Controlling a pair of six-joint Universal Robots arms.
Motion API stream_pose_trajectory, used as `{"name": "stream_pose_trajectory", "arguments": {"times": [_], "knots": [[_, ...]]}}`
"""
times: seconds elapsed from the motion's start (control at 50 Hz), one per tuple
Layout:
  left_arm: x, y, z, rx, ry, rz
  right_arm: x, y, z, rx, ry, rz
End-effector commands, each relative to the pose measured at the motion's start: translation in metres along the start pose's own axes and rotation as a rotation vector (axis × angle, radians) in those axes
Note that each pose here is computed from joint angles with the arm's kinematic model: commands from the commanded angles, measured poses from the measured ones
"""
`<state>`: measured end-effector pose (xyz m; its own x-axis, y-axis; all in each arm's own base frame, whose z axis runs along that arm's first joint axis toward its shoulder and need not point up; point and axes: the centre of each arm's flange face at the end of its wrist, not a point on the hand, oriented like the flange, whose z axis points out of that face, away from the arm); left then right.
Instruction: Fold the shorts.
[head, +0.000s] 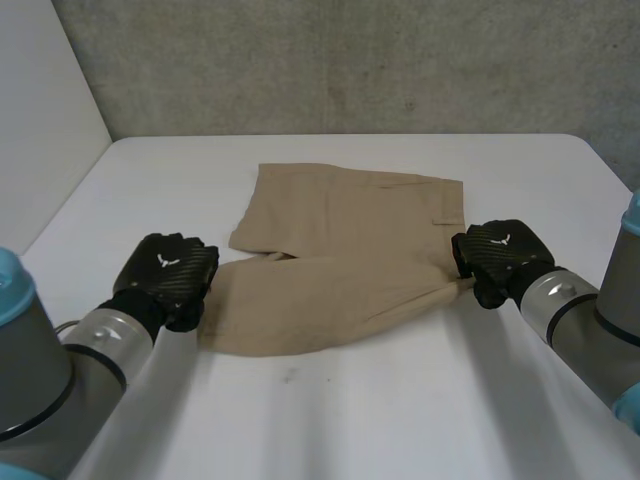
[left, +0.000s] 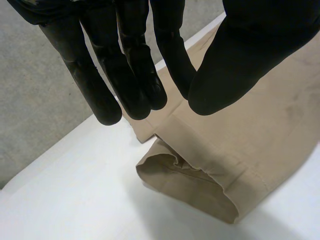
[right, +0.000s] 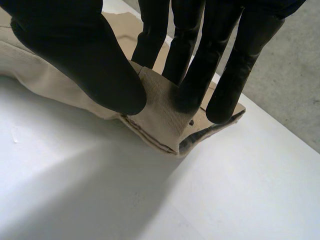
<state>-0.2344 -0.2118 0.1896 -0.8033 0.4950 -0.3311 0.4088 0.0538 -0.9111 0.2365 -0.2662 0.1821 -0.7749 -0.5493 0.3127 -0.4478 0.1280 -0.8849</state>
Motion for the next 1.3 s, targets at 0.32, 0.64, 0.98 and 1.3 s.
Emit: {"name": "stream_pose_trajectory", "arguments": {"times": [0.32, 0.64, 0.98, 1.3], "knots": [[0.011, 0.045, 0.036, -0.165, 0.059, -0.017, -0.003, 0.005, -0.003, -0.026, -0.013, -0.026], [0.010, 0.056, 0.055, -0.190, 0.061, -0.023, -0.003, 0.006, -0.002, -0.018, -0.008, -0.028], [0.015, 0.058, 0.060, -0.182, 0.104, -0.023, -0.004, 0.009, 0.000, -0.026, -0.012, -0.028], [0.008, 0.034, 0.048, -0.111, 0.083, -0.019, -0.005, 0.009, 0.000, -0.026, -0.013, -0.028]]}}
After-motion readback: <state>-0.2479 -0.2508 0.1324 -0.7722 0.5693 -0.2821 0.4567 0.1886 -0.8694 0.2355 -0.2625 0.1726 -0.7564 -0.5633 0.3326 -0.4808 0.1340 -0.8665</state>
